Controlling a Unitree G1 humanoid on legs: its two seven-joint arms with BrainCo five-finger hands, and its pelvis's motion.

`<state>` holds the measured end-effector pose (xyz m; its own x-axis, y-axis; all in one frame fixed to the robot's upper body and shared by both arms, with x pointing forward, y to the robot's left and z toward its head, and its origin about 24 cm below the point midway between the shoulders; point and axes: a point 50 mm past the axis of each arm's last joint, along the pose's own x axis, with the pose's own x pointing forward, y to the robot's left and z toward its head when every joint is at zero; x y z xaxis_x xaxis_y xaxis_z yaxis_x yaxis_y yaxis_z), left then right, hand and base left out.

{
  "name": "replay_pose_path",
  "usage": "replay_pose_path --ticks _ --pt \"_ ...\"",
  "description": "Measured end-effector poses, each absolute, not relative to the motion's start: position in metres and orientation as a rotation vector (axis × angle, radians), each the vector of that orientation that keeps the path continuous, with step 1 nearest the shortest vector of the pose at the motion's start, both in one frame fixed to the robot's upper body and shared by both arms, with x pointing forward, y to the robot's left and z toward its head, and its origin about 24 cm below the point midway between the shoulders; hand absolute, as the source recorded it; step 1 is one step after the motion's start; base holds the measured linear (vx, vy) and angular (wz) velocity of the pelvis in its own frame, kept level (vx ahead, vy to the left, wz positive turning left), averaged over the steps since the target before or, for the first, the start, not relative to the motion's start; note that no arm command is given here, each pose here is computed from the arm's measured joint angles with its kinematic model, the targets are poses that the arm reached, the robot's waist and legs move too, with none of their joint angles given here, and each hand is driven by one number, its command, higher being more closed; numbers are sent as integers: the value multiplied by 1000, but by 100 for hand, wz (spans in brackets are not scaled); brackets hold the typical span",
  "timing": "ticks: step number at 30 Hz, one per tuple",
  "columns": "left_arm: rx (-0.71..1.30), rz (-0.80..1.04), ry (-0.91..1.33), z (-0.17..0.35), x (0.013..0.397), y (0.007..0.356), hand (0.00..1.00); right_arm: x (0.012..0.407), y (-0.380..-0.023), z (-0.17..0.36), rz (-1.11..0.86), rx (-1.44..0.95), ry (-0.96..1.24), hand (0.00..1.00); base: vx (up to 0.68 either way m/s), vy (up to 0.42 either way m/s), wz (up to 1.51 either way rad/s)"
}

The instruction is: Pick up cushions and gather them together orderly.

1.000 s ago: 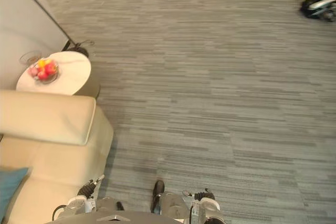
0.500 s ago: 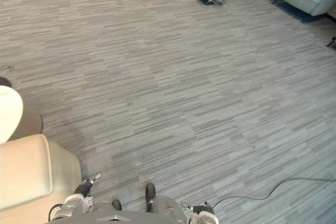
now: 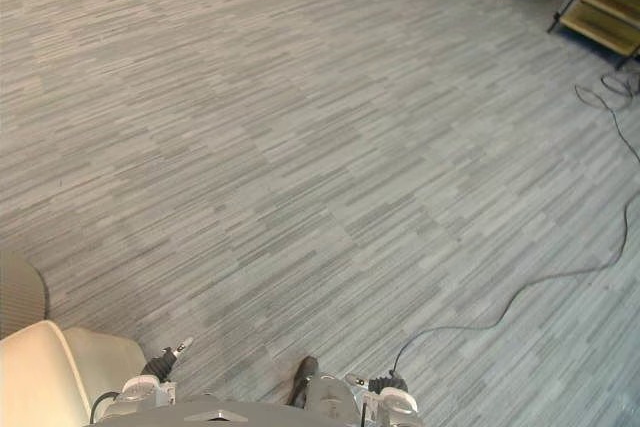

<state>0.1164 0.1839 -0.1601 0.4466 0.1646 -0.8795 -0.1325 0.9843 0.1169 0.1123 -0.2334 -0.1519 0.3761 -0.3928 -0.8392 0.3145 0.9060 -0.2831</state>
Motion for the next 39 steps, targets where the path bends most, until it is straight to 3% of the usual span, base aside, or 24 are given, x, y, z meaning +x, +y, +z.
replay_pose_path --ticks 19,22,30,39 --pt "-73 201 1023 -155 130 166 0 106 -247 -146 -563 -33 1038 0 30 37 -51" --pt "-45 245 976 -149 134 186 0 98 -234 -151 -560 -5 1069 0 210 82 -19" --pt "-28 247 1023 -154 120 190 0 104 -223 -151 -547 64 1040 0 330 148 -49" --pt "-2 213 1088 -160 108 187 0 131 -237 -140 -519 2 963 0 397 -58 -6"
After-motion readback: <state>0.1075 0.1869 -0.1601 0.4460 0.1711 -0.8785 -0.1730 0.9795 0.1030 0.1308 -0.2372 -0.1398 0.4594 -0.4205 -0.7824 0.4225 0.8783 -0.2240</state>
